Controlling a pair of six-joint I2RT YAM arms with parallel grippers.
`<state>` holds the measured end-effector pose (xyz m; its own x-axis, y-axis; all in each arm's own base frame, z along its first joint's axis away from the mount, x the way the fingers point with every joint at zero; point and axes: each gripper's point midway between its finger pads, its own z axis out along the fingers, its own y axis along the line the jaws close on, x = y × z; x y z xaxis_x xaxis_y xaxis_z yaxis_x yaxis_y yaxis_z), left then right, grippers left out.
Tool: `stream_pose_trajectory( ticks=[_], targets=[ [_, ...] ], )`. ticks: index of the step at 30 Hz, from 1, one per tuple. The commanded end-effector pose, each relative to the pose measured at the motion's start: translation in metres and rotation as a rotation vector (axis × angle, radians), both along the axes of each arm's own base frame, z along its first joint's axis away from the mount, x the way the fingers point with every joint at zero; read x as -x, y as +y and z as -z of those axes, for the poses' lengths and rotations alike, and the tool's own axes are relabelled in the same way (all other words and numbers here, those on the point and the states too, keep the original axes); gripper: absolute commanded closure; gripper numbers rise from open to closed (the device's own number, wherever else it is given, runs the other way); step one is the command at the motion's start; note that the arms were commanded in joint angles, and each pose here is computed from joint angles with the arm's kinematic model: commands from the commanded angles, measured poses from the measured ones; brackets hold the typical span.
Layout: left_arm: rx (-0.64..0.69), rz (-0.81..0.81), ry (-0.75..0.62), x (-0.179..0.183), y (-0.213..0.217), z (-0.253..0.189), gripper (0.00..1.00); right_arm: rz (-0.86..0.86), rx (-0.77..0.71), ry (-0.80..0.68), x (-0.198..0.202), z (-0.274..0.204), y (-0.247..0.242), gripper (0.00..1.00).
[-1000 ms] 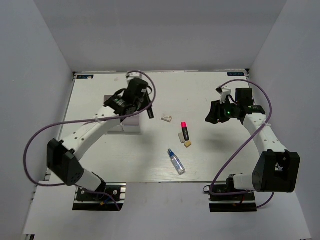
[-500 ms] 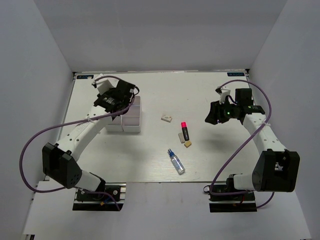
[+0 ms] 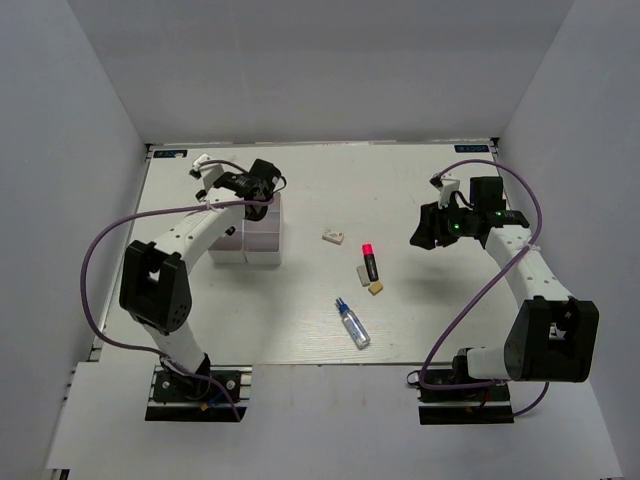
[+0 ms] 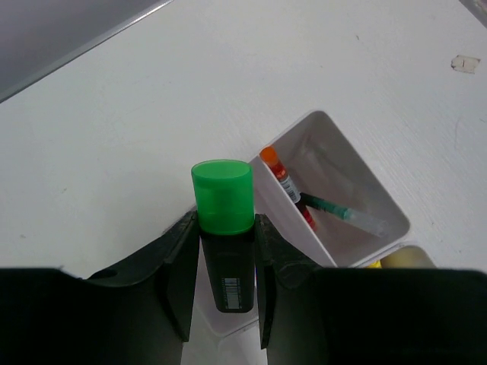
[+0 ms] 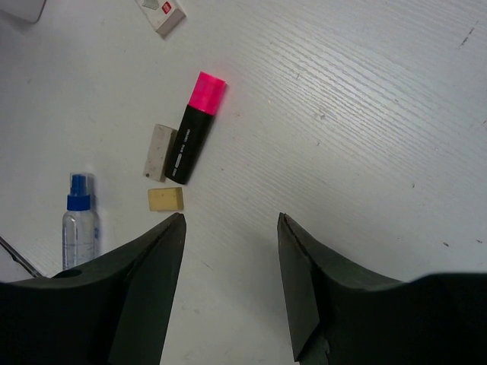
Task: Sort the stationery into containers
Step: Place the pen in the storage box.
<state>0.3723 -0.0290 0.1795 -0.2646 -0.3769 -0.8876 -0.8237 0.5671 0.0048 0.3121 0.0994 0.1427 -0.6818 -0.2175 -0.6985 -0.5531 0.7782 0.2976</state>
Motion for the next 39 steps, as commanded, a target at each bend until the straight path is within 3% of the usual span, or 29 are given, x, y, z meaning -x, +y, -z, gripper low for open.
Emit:
stream_pose_trajectory(
  ticks=[1,15,19,20,21,22,23,27,31,34,37,38,39],
  targets=[
    [-0.010,-0.077,-0.124,-0.014,0.009,-0.028,1.00,-0.023,-0.001,-0.042,-0.007,-0.008,0.001,0.42],
    [-0.080,-0.149,-0.087,-0.030,0.015,-0.007,1.00,-0.025,-0.001,-0.023,-0.004,-0.002,0.001,0.42],
    [-0.067,-0.159,-0.088,-0.033,0.013,0.000,1.00,-0.038,-0.005,-0.026,-0.004,-0.003,0.002,0.35],
    [-0.062,-0.159,-0.097,-0.035,0.012,-0.003,0.98,-0.045,-0.004,-0.028,-0.004,-0.004,0.002,0.33],
    [-0.063,-0.163,-0.096,-0.033,0.013,-0.003,0.90,-0.050,-0.001,-0.027,-0.003,-0.003,0.003,0.33],
    [-0.054,-0.162,-0.092,-0.033,0.012,-0.002,0.80,-0.044,0.005,-0.021,-0.004,-0.001,0.002,0.31],
    [-0.054,-0.153,-0.092,-0.033,0.008,-0.002,0.61,-0.047,0.007,-0.023,-0.006,-0.001,0.002,0.29],
    [-0.023,-0.146,-0.147,-0.031,0.005,-0.018,0.36,-0.061,0.009,0.006,-0.007,0.006,0.004,0.24],
    [-0.001,-0.142,-0.163,-0.023,0.007,-0.022,0.27,-0.072,0.007,0.018,-0.012,0.008,0.009,0.21],
    [0.016,-0.140,-0.170,-0.022,0.006,-0.029,0.26,-0.092,0.014,0.013,-0.014,0.008,0.015,0.21],
    [0.064,-0.031,-0.112,-0.026,-0.010,-0.050,0.31,-0.099,0.041,0.006,-0.022,0.011,0.018,0.26],
    [0.141,0.061,-0.038,-0.027,-0.028,-0.042,0.32,-0.109,0.079,0.050,-0.022,0.026,0.023,0.28],
    [0.131,0.202,0.023,-0.034,-0.040,-0.046,0.32,-0.103,0.105,0.037,-0.032,0.021,0.025,0.32]
  ],
)
